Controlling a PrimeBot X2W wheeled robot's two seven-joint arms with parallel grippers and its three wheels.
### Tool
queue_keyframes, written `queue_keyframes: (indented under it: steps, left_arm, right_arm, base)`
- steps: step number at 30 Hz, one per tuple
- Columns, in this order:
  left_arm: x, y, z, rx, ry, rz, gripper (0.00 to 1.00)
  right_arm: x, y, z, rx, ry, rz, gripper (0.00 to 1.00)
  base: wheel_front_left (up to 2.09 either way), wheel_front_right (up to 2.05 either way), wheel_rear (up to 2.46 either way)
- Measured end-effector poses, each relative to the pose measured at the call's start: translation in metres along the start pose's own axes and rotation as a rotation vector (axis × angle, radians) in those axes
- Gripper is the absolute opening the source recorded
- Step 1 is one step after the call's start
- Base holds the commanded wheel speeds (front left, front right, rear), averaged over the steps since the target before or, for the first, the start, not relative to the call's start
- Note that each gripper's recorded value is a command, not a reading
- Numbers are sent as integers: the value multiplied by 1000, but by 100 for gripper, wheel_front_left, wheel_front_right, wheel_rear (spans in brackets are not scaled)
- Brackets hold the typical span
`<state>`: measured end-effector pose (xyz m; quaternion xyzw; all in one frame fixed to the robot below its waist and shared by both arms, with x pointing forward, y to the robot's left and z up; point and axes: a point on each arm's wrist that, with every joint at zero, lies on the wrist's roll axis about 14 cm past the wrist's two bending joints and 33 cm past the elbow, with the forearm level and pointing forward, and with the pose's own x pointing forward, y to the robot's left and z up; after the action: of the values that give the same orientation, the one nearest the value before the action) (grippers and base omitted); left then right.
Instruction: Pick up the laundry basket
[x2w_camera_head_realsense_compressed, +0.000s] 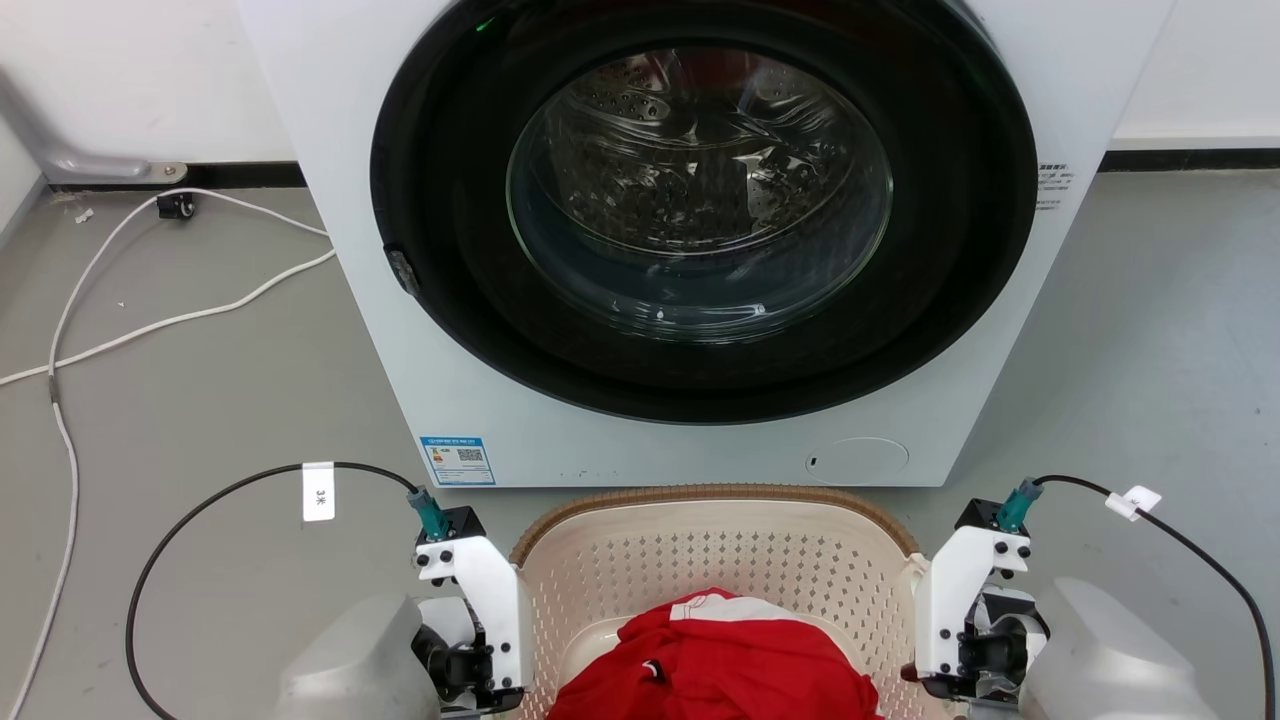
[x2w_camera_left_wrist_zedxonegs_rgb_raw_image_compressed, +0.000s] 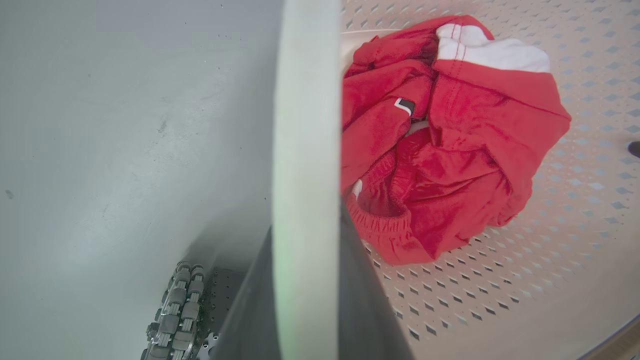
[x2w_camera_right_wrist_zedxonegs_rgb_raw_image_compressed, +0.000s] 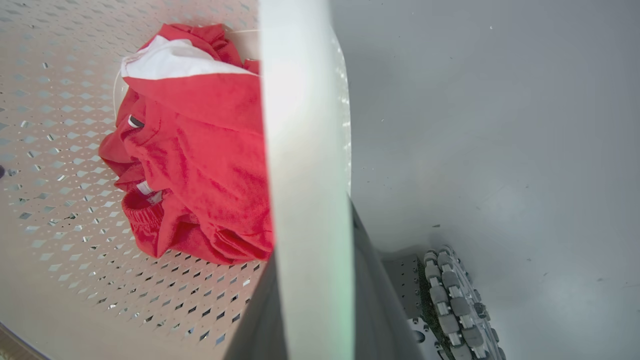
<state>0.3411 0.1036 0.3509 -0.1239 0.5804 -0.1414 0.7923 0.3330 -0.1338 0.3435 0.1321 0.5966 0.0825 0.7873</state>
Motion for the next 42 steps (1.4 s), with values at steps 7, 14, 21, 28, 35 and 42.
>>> queue_keyframes:
  steps: [7,14,21,28,35,42]
  left_arm:
    - [0,0,0,-3,0,-1,0]
    - [0,0,0,-2,-2,1,0]
    - [1,0,-1,-10,-1,-3,0]
    - [1,1,-1,-10,-1,-1,0]
    - [1,1,-1,-10,-2,0,0]
    - [1,1,-1,-12,-1,-1,0]
  right_arm:
    - [0,0,0,1,-2,-1,0]
    - [0,0,0,3,-4,-1,0]
    - [0,0,1,8,-5,-1,0]
    - [0,0,1,11,-6,0,0]
    - [1,0,0,13,-6,-2,0]
    - [1,-1,0,11,-5,-5,0]
  base:
    - [0,0,0]
    - [0,0,0]
    - [0,0,0]
    - [0,0,0]
    - [0,0,0]
    - [0,0,0]
